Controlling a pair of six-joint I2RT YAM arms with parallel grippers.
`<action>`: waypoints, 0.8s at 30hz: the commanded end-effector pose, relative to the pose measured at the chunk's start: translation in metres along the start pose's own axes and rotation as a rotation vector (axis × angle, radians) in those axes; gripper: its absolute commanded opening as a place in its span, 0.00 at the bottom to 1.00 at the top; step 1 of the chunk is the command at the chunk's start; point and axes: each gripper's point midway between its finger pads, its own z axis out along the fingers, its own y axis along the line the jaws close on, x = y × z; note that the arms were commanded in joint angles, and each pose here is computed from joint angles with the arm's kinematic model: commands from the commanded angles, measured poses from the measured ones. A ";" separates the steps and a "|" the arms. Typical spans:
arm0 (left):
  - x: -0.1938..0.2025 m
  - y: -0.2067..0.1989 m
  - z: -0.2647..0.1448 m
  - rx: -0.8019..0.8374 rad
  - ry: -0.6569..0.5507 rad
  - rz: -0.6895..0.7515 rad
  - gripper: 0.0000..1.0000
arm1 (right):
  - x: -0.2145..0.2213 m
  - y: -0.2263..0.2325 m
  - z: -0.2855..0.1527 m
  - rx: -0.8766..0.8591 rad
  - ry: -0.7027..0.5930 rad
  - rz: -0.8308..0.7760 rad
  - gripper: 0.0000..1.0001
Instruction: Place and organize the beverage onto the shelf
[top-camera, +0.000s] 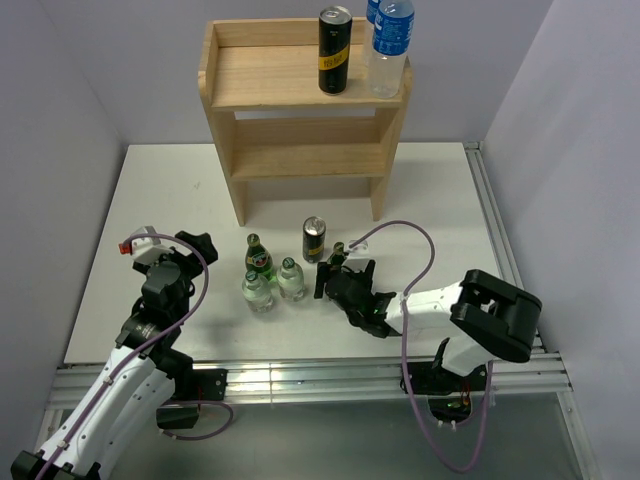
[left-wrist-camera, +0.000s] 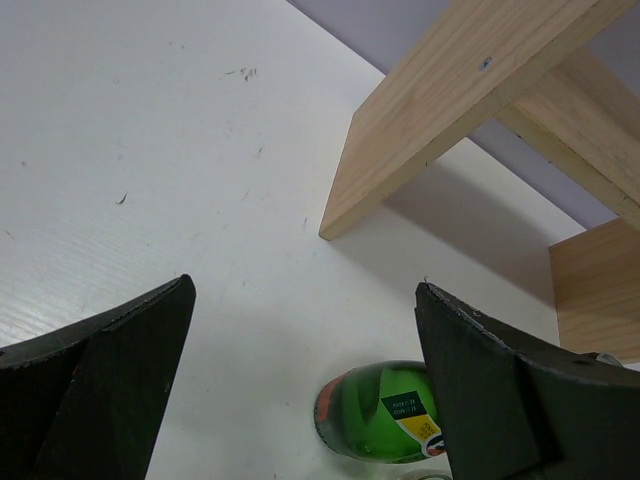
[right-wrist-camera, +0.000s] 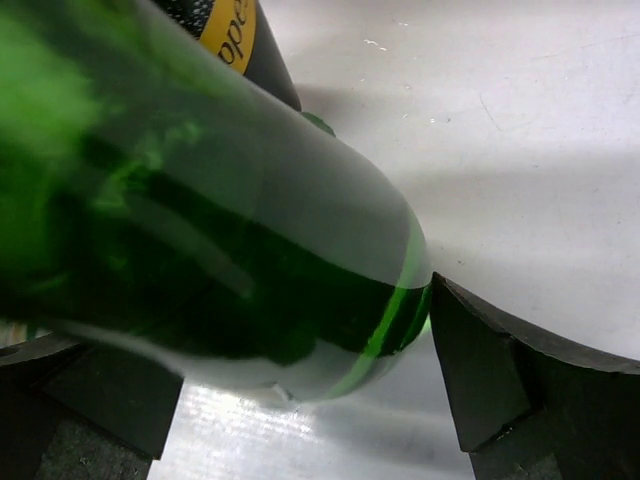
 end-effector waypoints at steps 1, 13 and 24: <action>-0.003 -0.002 0.000 0.009 -0.018 -0.014 0.99 | -0.030 0.008 0.011 0.026 -0.115 0.065 0.99; 0.000 -0.003 0.003 0.007 -0.008 -0.004 0.99 | -0.028 -0.001 0.027 0.078 -0.140 0.059 0.30; -0.001 -0.003 0.003 0.005 -0.011 -0.004 0.99 | -0.102 0.004 -0.014 0.079 -0.215 0.106 0.00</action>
